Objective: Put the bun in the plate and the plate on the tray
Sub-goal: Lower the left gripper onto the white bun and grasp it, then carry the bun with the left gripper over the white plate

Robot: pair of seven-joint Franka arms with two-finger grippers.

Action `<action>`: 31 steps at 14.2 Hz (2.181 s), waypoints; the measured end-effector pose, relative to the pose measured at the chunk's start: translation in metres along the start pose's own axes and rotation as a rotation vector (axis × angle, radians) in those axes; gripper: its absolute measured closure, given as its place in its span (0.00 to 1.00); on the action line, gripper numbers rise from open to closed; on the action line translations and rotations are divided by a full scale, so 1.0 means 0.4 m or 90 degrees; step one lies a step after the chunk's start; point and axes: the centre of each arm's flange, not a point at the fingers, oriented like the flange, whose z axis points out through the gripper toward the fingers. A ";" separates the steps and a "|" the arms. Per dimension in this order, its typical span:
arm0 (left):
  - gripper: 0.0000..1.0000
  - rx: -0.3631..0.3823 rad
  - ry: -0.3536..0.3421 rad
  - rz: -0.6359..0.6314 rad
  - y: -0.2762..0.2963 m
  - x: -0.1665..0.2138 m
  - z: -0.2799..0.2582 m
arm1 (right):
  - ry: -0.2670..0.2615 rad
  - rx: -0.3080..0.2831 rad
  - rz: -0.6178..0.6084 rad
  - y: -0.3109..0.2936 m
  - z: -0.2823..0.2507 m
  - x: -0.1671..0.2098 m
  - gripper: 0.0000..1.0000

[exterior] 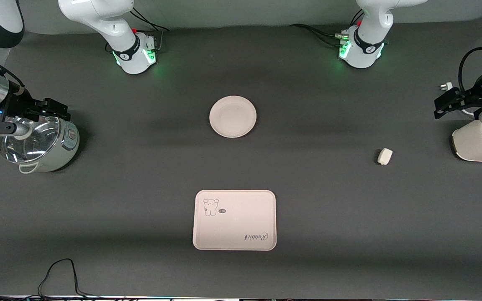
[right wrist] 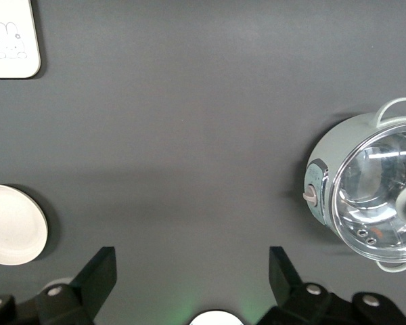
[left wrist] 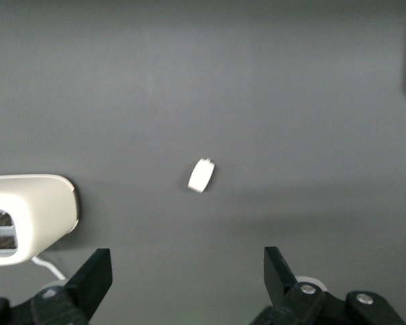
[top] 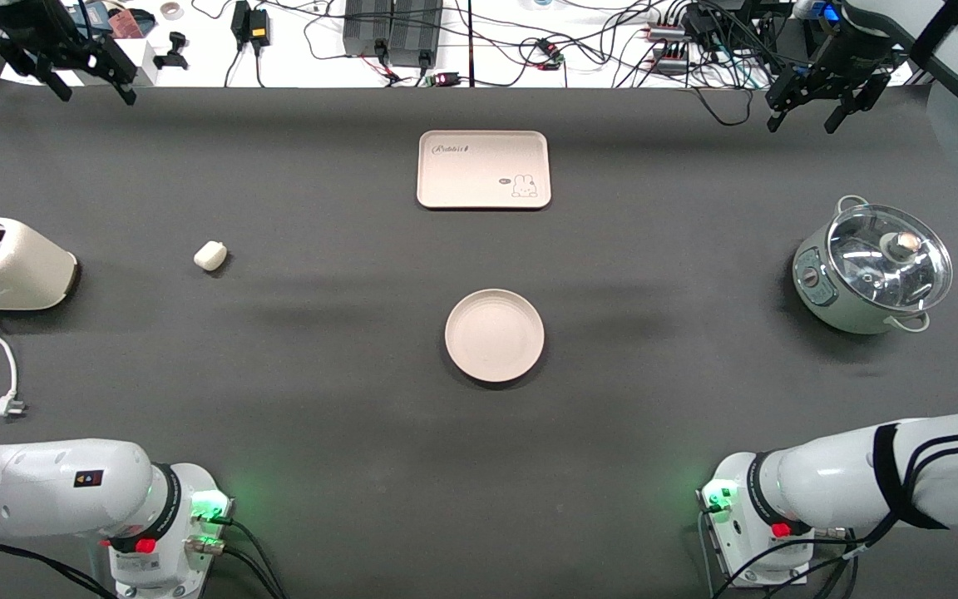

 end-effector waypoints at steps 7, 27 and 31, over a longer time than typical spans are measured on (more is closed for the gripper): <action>0.00 0.022 -0.001 0.038 0.027 0.019 0.504 | -0.008 0.007 -0.017 -0.041 0.015 0.000 0.00; 0.72 -0.012 0.043 0.049 0.057 -0.065 0.975 | -0.068 0.056 -0.002 -0.098 0.296 0.128 0.00; 0.71 -0.007 0.018 0.024 0.178 -0.057 0.883 | -0.098 0.127 0.031 -0.138 0.420 0.207 0.00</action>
